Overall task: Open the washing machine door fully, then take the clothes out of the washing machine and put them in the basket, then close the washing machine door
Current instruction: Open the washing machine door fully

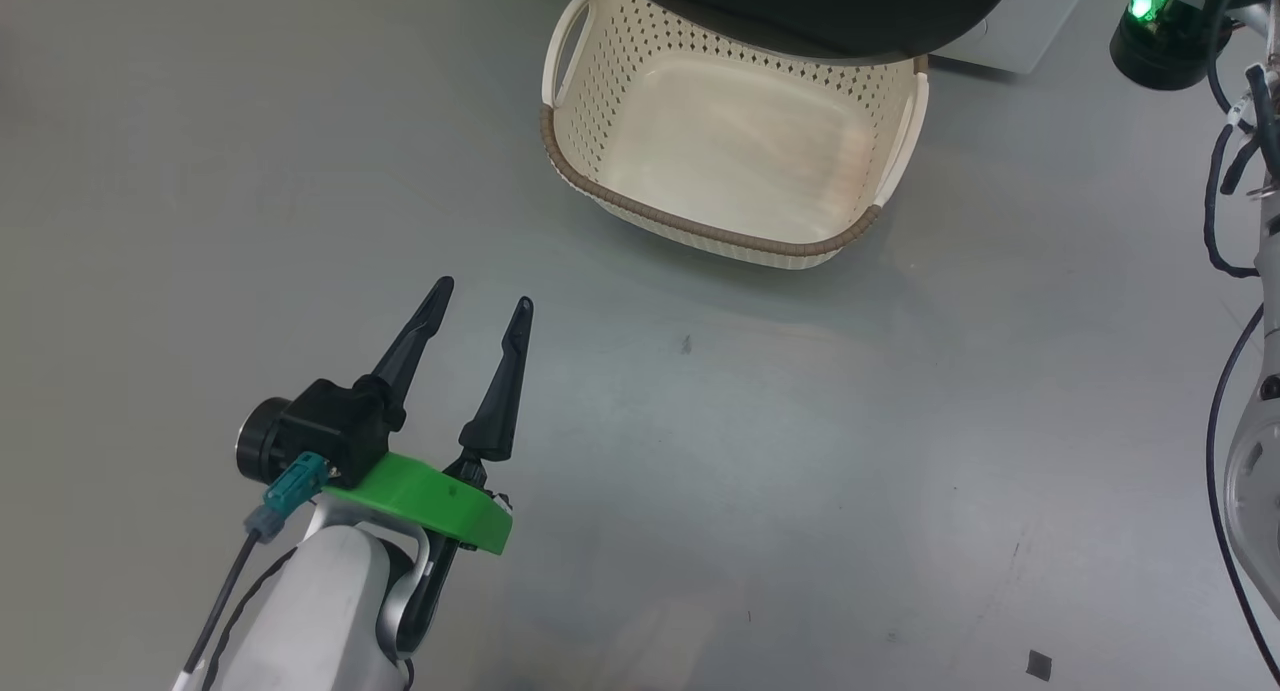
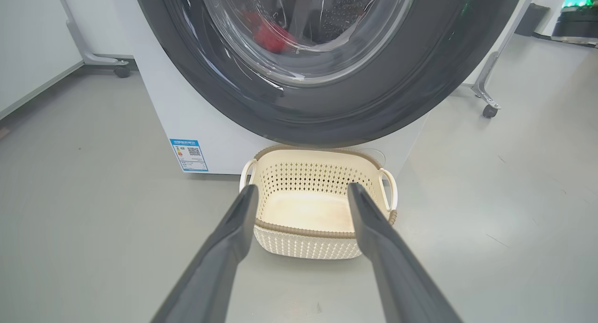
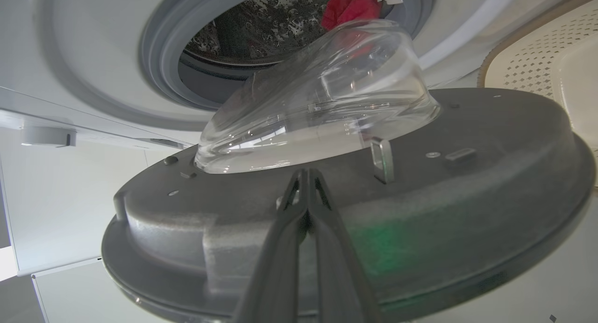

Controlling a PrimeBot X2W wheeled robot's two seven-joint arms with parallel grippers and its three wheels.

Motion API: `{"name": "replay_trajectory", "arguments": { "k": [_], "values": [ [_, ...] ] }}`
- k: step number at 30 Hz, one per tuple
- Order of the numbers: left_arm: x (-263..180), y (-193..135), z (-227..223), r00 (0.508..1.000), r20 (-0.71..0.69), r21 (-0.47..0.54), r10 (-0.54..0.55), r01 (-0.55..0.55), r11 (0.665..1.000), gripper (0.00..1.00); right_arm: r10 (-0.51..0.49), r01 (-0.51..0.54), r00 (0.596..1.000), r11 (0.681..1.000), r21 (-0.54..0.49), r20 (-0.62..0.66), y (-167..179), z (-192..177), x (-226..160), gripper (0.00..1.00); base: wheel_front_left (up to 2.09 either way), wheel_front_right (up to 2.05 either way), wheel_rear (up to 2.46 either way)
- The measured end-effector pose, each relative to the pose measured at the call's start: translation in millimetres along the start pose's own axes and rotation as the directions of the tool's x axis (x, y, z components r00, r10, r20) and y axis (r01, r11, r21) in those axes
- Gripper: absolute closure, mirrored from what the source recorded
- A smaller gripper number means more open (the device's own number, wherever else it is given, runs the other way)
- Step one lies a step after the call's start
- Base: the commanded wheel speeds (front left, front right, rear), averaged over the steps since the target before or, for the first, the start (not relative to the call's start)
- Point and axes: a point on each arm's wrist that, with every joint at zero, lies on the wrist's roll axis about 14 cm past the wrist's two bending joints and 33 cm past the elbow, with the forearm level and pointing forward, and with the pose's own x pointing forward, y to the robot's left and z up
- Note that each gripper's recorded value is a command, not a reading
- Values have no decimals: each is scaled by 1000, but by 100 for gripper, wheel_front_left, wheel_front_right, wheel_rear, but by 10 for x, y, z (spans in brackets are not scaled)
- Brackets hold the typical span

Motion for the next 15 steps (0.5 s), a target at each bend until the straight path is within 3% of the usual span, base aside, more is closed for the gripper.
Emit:
{"name": "replay_trajectory", "arguments": {
  "k": [9,15],
  "values": [
    [-4,-12,32,1000,9,10,-4,4,1000,0,3,-1,998,999,-41,56,33,59,-75,100,0,0,0],
    [-32,-29,49,1000,13,8,-6,6,1000,0,5,51,981,959,-278,196,91,304,-288,100,0,0,0]
  ]
}}
